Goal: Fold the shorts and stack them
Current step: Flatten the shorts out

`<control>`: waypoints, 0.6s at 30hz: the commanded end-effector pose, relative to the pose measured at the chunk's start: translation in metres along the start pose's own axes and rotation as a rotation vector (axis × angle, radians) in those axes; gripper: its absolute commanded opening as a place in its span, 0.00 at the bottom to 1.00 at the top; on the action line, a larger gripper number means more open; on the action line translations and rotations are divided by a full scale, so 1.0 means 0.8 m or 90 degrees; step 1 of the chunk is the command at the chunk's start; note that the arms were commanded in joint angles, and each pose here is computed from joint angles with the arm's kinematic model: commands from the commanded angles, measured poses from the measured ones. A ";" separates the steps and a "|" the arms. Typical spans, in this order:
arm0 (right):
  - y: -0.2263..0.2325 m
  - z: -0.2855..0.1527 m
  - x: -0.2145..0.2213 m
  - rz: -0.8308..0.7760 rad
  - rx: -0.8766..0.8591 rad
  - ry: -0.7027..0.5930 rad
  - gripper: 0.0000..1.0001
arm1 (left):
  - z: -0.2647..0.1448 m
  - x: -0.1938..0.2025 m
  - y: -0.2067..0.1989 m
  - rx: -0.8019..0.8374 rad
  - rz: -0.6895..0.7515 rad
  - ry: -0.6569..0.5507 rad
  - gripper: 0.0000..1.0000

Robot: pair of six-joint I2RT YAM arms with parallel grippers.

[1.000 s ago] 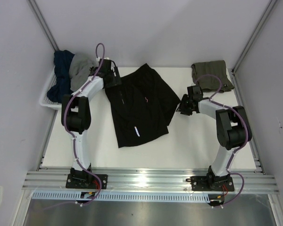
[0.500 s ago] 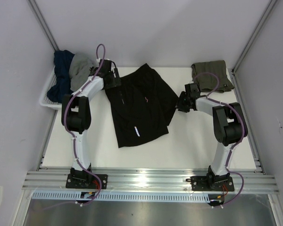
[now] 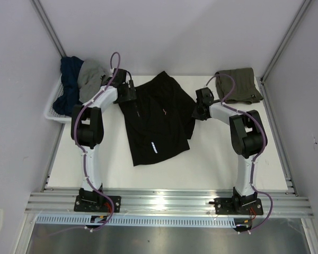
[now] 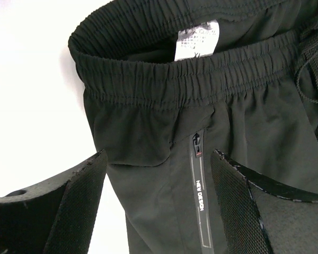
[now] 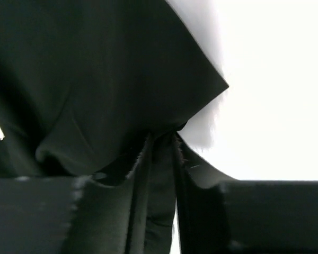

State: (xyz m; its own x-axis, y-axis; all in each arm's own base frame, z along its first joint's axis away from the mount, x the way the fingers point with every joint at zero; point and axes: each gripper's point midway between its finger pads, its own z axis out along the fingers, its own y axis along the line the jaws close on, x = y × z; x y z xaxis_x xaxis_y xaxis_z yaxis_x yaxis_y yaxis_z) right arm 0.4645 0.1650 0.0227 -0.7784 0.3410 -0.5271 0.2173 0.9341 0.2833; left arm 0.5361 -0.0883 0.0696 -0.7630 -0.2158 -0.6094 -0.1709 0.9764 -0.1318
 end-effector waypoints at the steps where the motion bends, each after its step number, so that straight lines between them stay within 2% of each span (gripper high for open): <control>1: -0.062 0.015 0.045 -0.055 0.149 0.061 0.16 | -0.019 -0.029 -0.004 0.004 0.014 -0.034 0.80; 4: -0.072 0.011 0.042 -0.049 0.170 0.052 0.00 | -0.019 -0.027 -0.006 0.012 0.016 -0.032 0.80; 9: -0.091 -0.021 0.014 -0.017 0.177 0.005 0.00 | -0.011 -0.023 -0.012 0.031 0.019 -0.027 0.78; 12: -0.113 -0.038 0.009 0.001 0.184 0.004 0.00 | 0.001 -0.017 -0.015 0.038 0.020 -0.017 0.75; 18: -0.134 -0.051 0.025 0.008 0.175 0.018 0.00 | 0.012 -0.018 -0.018 0.044 0.027 -0.025 0.74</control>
State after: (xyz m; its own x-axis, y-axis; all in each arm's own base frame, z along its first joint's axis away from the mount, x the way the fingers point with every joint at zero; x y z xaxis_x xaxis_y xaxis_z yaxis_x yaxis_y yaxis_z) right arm 0.4238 0.0773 0.0199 -0.7533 0.3872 -0.5316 0.3843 0.9151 0.1219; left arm 0.5404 -0.0956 0.0615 -0.7761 -0.1937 -0.6001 -0.1298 0.9803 -0.1486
